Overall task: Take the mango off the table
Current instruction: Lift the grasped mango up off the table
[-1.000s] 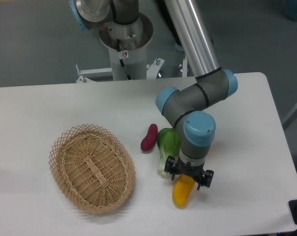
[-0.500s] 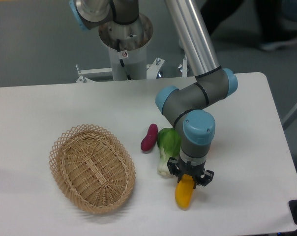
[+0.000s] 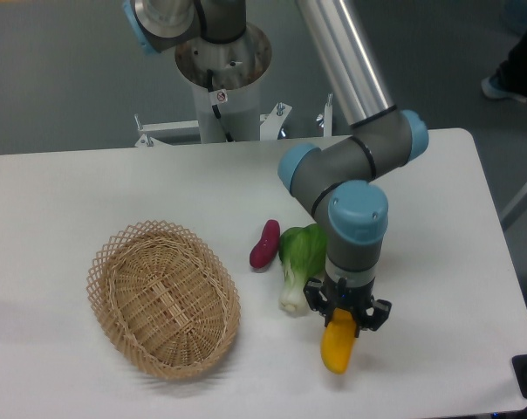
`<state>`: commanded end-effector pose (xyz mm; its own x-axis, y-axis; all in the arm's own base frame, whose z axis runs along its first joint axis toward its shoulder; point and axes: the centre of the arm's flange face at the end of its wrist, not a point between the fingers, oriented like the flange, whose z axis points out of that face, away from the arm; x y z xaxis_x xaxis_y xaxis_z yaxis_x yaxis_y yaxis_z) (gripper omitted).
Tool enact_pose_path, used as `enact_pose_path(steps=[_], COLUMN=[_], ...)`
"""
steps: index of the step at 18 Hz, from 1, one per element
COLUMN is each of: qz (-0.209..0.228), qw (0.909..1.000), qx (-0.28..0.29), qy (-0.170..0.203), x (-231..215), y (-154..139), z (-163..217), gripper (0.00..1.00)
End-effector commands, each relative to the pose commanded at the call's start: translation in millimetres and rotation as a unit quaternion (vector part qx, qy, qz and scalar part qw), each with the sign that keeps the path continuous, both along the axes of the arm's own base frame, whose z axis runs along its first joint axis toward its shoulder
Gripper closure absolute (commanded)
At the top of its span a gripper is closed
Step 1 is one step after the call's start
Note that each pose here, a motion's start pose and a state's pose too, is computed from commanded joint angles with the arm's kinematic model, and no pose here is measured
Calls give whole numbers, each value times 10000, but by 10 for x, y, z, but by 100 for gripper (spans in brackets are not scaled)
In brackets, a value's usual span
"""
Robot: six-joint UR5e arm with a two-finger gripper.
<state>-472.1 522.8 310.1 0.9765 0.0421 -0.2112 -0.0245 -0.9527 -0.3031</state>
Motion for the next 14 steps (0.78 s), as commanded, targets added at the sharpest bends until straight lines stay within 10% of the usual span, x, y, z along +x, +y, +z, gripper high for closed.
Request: enact_pose_path(steps=[14], qz=[243], qw=[9891], qx=[1446], qy=[-110], x=[431], y=[-240], z=[1297], gripper=[56])
